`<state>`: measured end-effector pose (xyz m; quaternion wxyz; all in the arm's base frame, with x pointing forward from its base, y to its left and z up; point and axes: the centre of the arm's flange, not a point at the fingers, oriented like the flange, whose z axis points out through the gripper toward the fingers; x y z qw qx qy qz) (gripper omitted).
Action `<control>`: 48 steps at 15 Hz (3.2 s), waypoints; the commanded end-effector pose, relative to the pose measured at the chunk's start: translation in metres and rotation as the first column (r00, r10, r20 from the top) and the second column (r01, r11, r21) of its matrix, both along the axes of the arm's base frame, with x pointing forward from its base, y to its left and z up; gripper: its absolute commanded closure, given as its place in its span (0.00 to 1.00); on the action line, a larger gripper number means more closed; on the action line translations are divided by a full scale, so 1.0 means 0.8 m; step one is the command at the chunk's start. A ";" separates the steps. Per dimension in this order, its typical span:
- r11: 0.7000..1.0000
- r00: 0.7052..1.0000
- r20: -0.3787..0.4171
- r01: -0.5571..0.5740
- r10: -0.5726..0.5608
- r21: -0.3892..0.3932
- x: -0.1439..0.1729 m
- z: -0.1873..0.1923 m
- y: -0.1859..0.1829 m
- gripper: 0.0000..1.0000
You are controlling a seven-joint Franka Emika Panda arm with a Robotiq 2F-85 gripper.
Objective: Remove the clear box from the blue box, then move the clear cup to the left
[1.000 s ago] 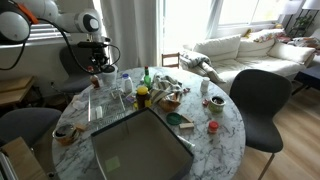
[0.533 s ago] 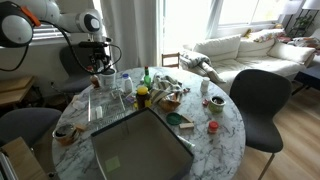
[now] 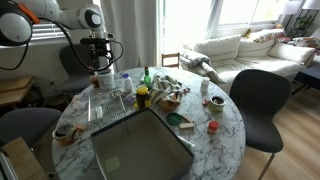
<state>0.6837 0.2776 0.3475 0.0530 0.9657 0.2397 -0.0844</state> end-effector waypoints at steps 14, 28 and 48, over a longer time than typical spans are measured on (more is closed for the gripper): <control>0.843 0.813 0.277 0.538 -0.513 -0.018 -0.121 0.123 -0.193 0.00; 0.724 0.712 0.184 0.690 -0.677 -0.006 -0.084 0.113 -0.286 0.00; 0.534 0.520 0.197 0.845 -0.831 0.024 -0.195 -0.067 -0.528 0.00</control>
